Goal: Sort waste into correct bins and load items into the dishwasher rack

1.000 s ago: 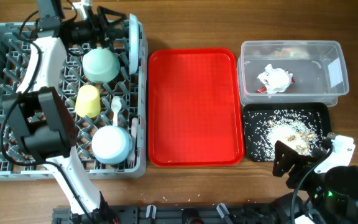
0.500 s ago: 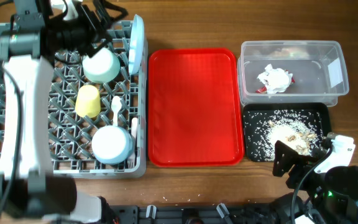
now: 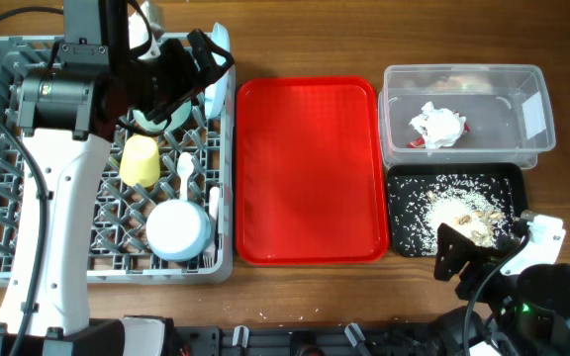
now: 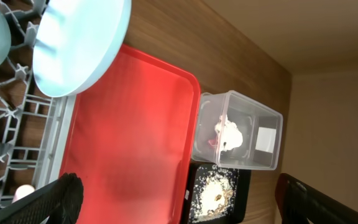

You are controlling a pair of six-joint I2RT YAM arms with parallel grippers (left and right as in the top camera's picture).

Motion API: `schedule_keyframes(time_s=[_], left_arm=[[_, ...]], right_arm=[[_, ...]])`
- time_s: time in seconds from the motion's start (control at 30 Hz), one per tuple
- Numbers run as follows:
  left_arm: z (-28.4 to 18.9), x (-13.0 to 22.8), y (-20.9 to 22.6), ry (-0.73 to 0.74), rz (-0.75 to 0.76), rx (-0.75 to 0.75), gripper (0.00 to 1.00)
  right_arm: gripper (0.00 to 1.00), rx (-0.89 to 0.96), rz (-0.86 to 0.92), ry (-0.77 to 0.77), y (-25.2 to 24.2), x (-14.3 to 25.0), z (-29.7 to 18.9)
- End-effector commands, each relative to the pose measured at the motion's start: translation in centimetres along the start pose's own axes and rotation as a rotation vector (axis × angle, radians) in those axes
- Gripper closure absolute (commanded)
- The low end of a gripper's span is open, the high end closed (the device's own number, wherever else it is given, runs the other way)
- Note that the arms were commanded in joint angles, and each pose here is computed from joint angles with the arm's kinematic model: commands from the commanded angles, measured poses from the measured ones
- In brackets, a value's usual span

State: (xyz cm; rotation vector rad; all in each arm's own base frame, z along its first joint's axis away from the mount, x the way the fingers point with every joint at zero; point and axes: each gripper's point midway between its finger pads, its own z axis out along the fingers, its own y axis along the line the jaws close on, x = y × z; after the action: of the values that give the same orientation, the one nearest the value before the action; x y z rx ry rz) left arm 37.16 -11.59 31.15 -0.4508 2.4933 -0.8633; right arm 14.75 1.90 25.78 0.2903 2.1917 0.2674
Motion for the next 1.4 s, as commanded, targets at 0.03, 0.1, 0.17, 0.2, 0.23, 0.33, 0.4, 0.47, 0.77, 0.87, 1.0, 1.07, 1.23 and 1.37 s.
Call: schedule_keyframes(time_s=[0.03, 0.1, 0.17, 0.2, 0.23, 0.33, 0.4, 0.47, 0.77, 0.87, 1.0, 1.07, 1.23, 1.37], left_arm=[[0.3, 0.0, 0.3, -0.001, 0.007, -0.016, 0.00], [0.3, 0.0, 0.3, -0.001, 0.008, -0.016, 0.00], [0.3, 0.0, 0.3, -0.001, 0.008, -0.016, 0.00], [0.3, 0.0, 0.3, -0.001, 0.008, -0.016, 0.00], [0.3, 0.0, 0.3, -0.001, 0.008, -0.016, 0.00], [0.3, 0.0, 0.3, -0.001, 0.008, -0.016, 0.00], [0.3, 0.0, 0.3, -0.001, 0.008, -0.016, 0.00], [0.3, 0.0, 0.3, -0.001, 0.008, -0.016, 0.00], [0.3, 0.0, 0.3, -0.001, 0.008, -0.016, 0.00], [0.3, 0.0, 0.3, -0.001, 0.008, -0.016, 0.00], [0.3, 0.0, 0.3, -0.001, 0.008, -0.016, 0.00], [0.3, 0.0, 0.3, -0.001, 0.007, -0.016, 0.00], [0.3, 0.0, 0.3, -0.001, 0.008, -0.016, 0.00], [0.3, 0.0, 0.3, -0.001, 0.008, -0.016, 0.00]], right_arm=[[0.00, 0.005, -0.003, -0.013, -0.1, -0.2, -0.2], [0.00, 0.022, -0.006, -0.017, -0.5, -0.2, -0.2], [0.00, 0.125, 0.017, -0.066, -2.3, -1.0, -0.3], [0.00, 0.128, 0.011, -0.063, -2.4, -0.9, -0.3], [0.00, 0.131, 0.012, -0.063, -2.4, -0.9, -0.4], [0.00, 0.128, 0.013, -0.062, -2.4, -0.9, -0.3], [0.00, 0.129, 0.013, -0.066, -2.4, -0.9, -0.4], [0.00, 0.100, 0.052, -0.129, -1.9, -2.2, -0.7], [0.00, -0.313, -0.170, -0.900, 5.5, -12.7, -5.5], [0.00, -0.347, -0.161, -1.027, 5.2, -12.4, -5.2], [0.00, -0.366, -0.112, -0.998, 4.1, -9.5, -1.1], [0.00, -0.372, -0.086, -0.955, 3.6, -8.1, 1.0], [0.00, -0.367, -0.047, -0.881, 2.5, -5.3, 5.7], [0.00, -0.339, -0.048, -0.781, 1.6, -2.7, 9.1]])
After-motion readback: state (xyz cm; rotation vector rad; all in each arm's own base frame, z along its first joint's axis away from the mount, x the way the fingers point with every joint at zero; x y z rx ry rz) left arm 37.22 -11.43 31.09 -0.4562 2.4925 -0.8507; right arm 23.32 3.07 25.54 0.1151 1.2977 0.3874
